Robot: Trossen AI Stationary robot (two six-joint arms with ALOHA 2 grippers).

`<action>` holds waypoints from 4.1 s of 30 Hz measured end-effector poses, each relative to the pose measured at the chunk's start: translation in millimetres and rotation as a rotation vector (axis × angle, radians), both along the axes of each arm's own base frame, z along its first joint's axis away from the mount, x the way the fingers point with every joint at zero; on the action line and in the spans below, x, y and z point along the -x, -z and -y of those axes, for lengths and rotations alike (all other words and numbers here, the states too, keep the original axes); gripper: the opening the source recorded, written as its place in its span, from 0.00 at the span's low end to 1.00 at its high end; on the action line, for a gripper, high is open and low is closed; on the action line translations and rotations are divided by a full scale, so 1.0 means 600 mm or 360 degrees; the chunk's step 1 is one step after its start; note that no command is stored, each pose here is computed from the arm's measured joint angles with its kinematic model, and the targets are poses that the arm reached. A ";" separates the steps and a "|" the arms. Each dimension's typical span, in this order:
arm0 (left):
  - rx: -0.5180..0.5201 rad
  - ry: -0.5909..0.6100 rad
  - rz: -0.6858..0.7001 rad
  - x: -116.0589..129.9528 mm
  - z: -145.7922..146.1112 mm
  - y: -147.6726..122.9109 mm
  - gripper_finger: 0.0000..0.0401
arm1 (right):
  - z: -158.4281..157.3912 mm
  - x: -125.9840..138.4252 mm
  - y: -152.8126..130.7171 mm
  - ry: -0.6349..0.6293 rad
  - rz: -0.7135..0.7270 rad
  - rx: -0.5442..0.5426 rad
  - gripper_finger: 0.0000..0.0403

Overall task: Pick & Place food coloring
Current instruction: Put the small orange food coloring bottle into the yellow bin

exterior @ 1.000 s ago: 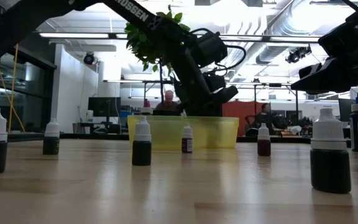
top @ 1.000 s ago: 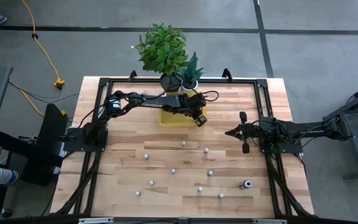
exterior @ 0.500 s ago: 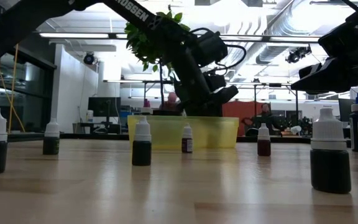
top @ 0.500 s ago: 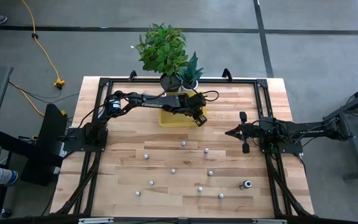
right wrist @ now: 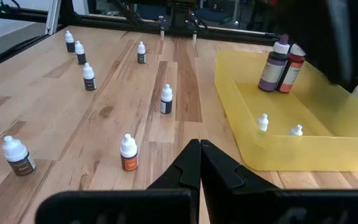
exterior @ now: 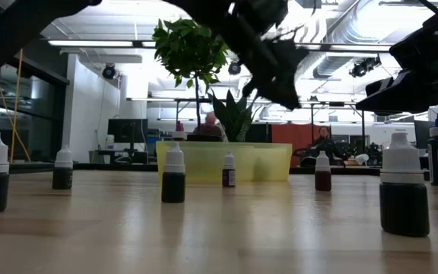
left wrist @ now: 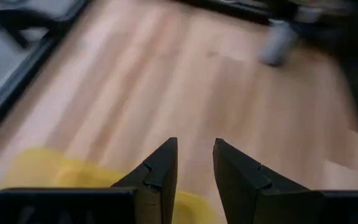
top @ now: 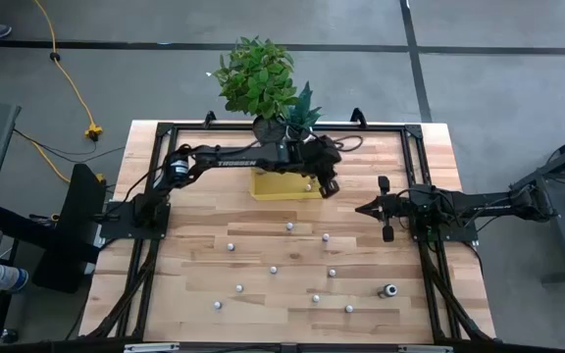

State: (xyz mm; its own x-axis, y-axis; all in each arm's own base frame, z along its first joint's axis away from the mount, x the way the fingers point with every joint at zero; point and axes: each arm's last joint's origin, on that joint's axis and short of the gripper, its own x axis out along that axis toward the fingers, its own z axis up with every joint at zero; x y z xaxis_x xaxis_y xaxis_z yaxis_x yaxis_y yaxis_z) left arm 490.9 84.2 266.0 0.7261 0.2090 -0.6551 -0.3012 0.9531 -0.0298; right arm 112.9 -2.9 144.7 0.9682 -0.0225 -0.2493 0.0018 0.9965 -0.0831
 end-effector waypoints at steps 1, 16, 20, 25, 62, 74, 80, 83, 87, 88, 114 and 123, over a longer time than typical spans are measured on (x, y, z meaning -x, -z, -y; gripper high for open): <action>0.0005 0.0067 -0.0008 0.001 0.009 -0.004 0.24 | 0.000 0.000 0.000 0.0001 0.0000 0.0000 0.00; -0.0121 0.0861 -0.0020 0.053 0.151 0.016 0.24 | 0.000 0.000 0.000 0.0000 -0.0002 0.0000 0.00; -0.0116 0.0890 -0.0048 0.066 0.165 0.056 0.24 | 0.000 0.000 0.000 0.0001 -0.0001 0.0000 0.00; -0.0124 0.0904 -0.0020 0.067 0.173 0.069 0.24 | 0.000 0.000 0.000 0.0001 -0.0003 0.0000 0.00; -0.0158 0.0978 -0.0009 0.022 0.186 0.180 0.46 | 0.000 0.000 0.000 0.0001 -0.0003 0.0000 0.00; -0.0133 0.0956 -0.0017 0.022 0.185 0.184 0.44 | 0.000 0.000 0.000 0.0001 -0.0002 0.0000 0.00; -0.0128 0.0952 -0.0020 0.022 0.185 0.184 0.32 | 0.000 0.000 0.000 0.0001 -0.0002 0.0000 0.00; -0.0124 0.0947 -0.0021 0.022 0.185 0.184 0.25 | 0.000 0.000 0.000 0.0000 -0.0002 0.0000 0.00; -0.0117 0.0937 -0.0031 0.023 0.184 0.185 0.18 | 0.000 0.000 0.000 0.0001 -0.0001 0.0000 0.00; -0.0107 0.0927 -0.0030 0.023 0.184 0.185 0.17 | 0.000 0.000 0.000 0.0000 -0.0001 0.0000 0.00; 0.0087 0.0287 -0.0068 -0.004 0.154 0.056 0.07 | 0.000 0.000 0.000 0.0001 0.0000 0.0000 0.00; 0.0111 0.0185 -0.0026 0.019 0.127 0.023 0.07 | 0.000 0.000 0.000 0.0000 -0.0001 0.0000 0.00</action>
